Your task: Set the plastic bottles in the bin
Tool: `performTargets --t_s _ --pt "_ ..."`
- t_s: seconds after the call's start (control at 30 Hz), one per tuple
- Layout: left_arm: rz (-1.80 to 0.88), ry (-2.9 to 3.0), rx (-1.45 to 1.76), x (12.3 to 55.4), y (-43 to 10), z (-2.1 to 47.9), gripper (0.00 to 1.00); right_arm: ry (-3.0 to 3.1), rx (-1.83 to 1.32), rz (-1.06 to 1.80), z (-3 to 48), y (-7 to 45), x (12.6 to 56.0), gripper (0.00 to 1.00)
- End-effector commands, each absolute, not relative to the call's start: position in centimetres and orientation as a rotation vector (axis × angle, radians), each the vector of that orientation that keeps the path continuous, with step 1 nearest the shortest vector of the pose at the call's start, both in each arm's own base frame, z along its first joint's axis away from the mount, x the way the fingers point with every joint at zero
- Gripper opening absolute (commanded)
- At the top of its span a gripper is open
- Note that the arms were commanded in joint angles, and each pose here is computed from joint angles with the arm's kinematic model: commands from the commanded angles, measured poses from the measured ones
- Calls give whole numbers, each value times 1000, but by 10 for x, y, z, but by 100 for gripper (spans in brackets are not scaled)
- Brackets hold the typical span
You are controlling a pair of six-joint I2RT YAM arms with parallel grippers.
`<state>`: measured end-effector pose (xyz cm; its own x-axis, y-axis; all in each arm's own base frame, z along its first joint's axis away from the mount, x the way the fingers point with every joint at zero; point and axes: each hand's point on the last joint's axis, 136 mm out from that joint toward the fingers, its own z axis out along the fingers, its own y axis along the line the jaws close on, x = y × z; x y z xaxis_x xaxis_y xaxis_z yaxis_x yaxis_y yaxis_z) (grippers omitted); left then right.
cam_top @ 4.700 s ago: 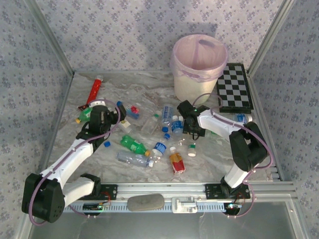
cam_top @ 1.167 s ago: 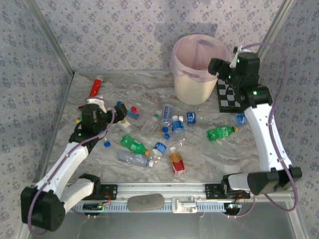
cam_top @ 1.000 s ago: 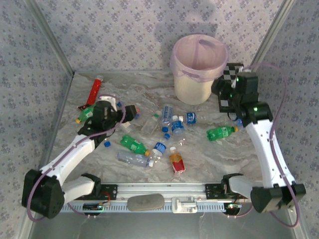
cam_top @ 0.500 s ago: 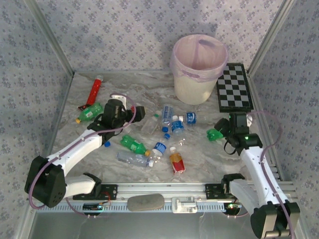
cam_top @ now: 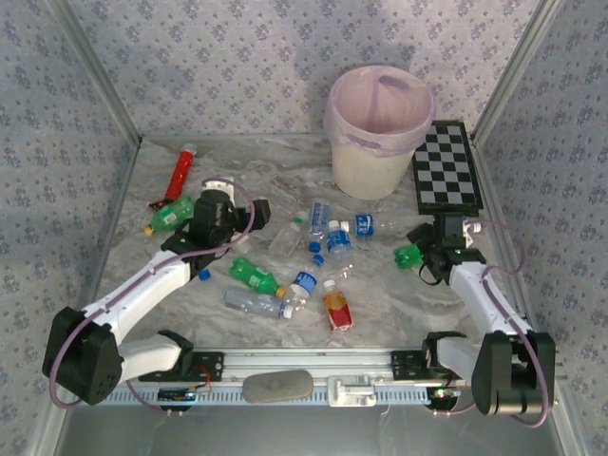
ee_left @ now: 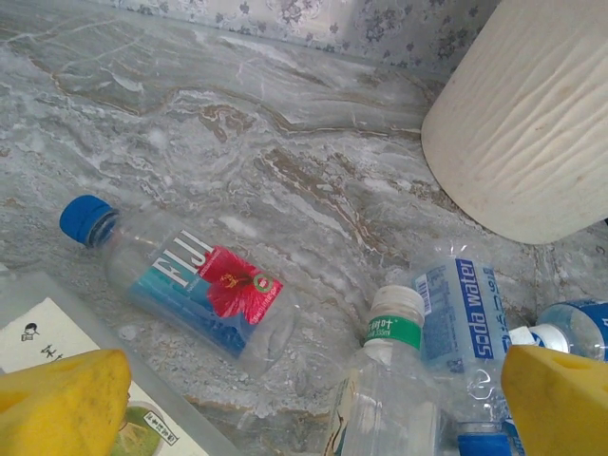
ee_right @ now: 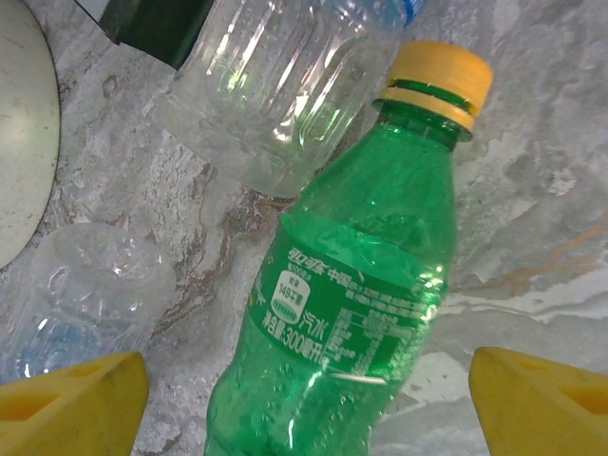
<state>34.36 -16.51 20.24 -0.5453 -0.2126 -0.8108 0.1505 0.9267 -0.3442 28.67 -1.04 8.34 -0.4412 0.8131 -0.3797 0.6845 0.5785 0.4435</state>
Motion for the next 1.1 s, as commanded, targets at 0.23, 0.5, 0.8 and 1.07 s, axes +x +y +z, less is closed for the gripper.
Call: performTargets --t_s 0.23,0.5,0.8,1.07 --pt "-413 2073 -74 337 -151 204 100 2264 1262 324 56 -10 292 89" --pt "-417 2070 -89 336 -150 204 100 2315 1294 298 33 -13 290 88" --pt "-402 2053 -116 333 -143 205 100 2324 1281 303 30 -13 289 73" --pt "-409 2053 -138 331 -140 202 100 2296 1248 340 43 -10 288 52"
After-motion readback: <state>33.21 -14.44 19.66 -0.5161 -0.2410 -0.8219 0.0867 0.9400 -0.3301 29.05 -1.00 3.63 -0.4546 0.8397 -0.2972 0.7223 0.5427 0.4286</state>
